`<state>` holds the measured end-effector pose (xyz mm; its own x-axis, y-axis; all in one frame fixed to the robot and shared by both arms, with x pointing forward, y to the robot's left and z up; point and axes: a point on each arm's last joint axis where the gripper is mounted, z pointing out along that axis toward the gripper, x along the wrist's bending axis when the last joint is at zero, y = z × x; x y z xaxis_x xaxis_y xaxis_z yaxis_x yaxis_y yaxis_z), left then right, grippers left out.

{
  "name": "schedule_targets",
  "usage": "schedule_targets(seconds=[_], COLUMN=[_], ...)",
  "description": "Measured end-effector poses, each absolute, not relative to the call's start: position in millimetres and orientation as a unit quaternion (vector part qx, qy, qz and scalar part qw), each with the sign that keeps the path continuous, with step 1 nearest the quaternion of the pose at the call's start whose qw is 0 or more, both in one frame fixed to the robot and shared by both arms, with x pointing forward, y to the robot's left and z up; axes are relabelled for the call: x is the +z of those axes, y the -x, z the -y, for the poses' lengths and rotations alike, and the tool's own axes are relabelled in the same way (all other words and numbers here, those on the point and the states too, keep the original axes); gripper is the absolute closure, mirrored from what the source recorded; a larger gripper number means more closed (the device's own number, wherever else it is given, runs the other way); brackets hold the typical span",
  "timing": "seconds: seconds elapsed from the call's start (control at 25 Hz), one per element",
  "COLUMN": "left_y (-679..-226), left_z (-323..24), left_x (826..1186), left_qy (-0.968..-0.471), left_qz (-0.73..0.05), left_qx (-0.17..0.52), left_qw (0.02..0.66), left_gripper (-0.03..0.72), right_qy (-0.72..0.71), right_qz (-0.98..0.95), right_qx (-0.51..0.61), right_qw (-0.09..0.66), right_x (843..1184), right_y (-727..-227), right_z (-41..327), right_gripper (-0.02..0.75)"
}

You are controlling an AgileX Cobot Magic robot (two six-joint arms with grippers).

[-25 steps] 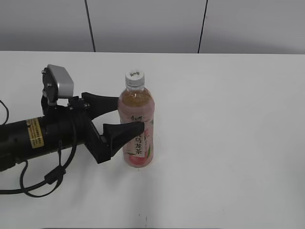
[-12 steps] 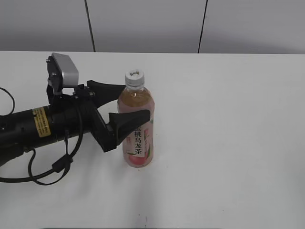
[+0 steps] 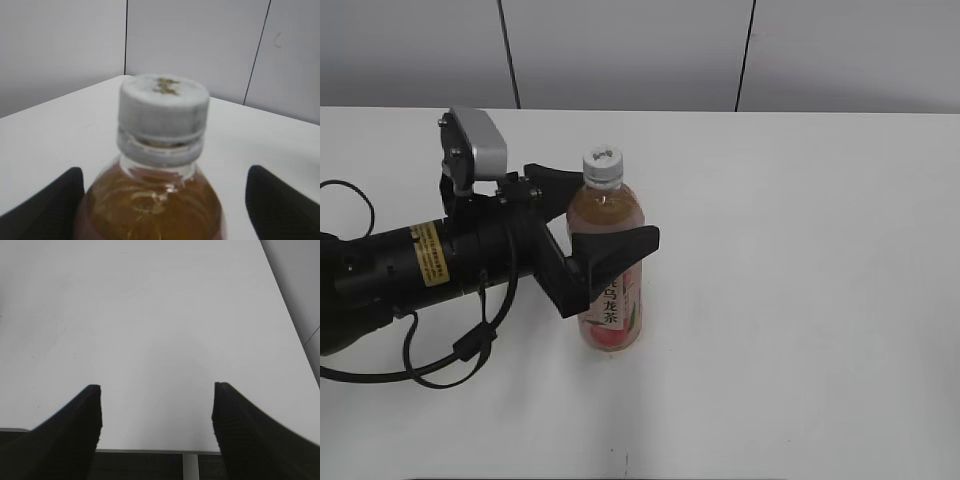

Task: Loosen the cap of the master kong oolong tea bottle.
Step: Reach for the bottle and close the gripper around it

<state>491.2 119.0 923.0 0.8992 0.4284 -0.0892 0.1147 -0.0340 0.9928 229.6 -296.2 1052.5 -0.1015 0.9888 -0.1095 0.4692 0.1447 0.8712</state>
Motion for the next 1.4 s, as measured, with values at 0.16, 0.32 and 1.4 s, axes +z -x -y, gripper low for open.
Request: schedule_targets(seconds=[0.16,0.32,1.4], left_y=[-494.0,-495.0,-496.2], left_z=[-120.3,-120.9,-120.5], left_x=[923.7,924.0,890.4], left_qy=[-0.702,-0.699,-0.720], left_qz=[-0.206,-0.212,-0.243], left_qx=[0.126,0.129,0.100], left_qw=[0.670,0.670,0.643], left_gripper=[0.104,0.104,0.125], right_qy=[-0.555,-0.555,-0.555], right_qz=[-0.657,-0.657,-0.657], right_qx=[0.346,0.346,0.346], right_qw=[0.376,0.376,0.376], right_x=[1052.5,1052.5,1052.5], right_y=[-229.6,-229.6,-229.6], right_z=[296.2,296.2,296.2], right_gripper=[0.213,0.213,0.213])
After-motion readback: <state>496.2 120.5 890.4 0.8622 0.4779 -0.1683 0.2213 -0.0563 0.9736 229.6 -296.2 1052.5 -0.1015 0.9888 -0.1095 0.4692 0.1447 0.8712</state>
